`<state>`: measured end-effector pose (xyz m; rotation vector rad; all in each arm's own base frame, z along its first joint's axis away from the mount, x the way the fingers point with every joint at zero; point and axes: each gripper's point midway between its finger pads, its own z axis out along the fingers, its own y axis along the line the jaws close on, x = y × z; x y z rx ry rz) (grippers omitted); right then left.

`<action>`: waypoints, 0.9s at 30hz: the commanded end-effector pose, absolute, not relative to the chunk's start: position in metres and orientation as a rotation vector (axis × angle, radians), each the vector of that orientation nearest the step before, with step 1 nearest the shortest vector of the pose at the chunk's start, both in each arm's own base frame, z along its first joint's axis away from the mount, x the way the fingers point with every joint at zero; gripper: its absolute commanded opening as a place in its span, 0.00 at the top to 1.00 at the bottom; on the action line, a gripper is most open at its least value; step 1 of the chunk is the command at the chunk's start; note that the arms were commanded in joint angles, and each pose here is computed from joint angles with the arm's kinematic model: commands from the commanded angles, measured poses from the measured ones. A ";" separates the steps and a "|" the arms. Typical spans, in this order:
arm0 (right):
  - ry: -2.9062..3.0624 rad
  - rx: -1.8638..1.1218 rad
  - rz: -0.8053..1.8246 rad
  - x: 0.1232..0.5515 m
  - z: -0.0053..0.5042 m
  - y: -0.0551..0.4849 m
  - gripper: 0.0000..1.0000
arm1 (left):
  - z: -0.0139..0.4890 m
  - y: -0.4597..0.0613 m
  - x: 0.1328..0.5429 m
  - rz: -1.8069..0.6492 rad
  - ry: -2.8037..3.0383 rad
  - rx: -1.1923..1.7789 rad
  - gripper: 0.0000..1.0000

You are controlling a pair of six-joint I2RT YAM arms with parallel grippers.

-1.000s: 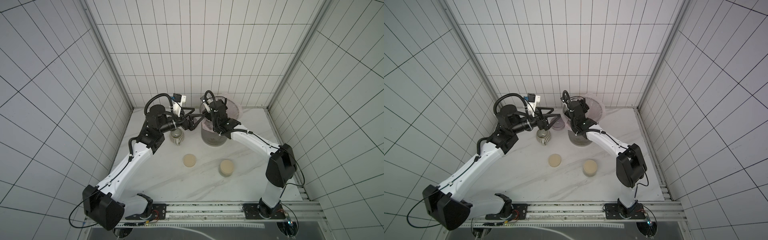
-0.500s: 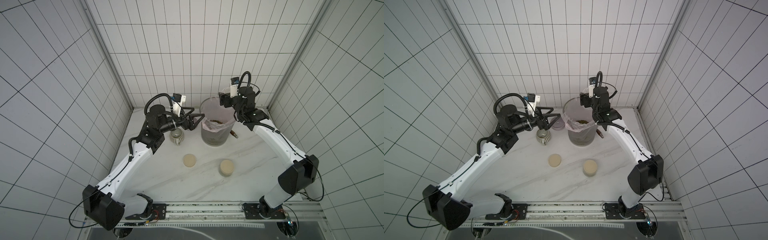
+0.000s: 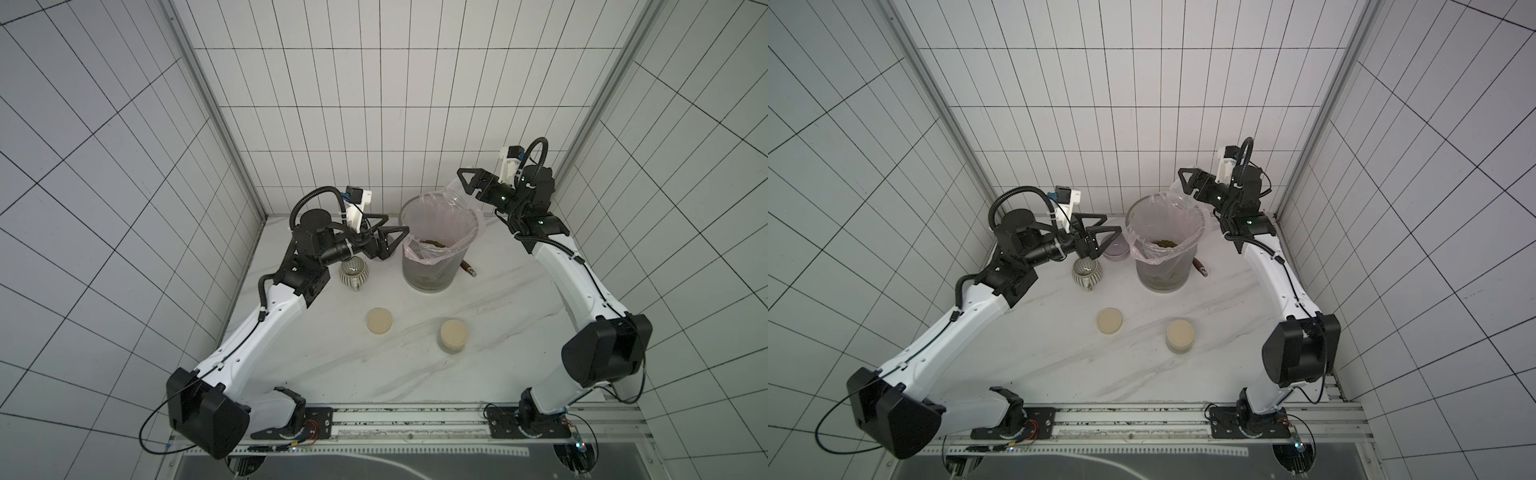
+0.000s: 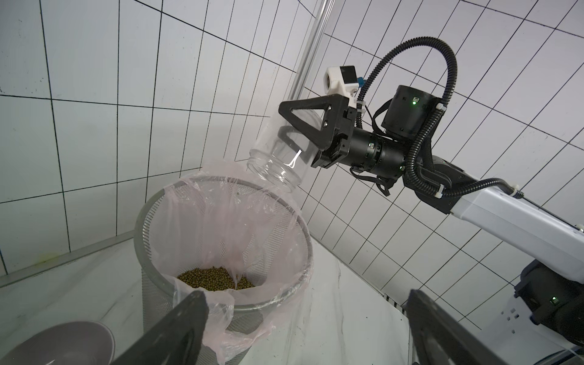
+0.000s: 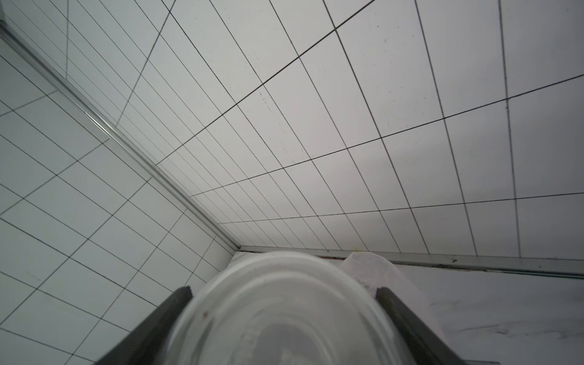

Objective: Empty moldy mung beans from jars
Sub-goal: Pour the moldy mung beans from the jar into the trash bin.

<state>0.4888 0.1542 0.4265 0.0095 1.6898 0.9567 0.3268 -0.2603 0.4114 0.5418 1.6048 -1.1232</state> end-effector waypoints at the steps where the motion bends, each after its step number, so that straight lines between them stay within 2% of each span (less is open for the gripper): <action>1: 1.580 -0.042 1.102 0.473 0.458 0.160 0.32 | 0.415 -0.260 0.332 -1.115 1.585 0.534 0.02; 9: 1.692 -0.169 0.866 0.474 0.439 0.177 0.32 | 0.414 -0.262 0.335 -1.135 1.583 0.521 0.02; 15: 1.713 -0.266 0.509 0.465 0.433 0.191 0.32 | 0.413 -0.264 0.336 -1.143 1.584 0.519 0.02; 21: 1.634 -0.197 0.470 0.462 0.431 0.188 0.33 | 0.412 -0.267 0.334 -1.150 1.589 0.526 0.02; 27: 1.468 -0.177 0.452 0.428 0.475 0.185 0.33 | 0.417 -0.266 0.331 -1.126 1.592 0.544 0.02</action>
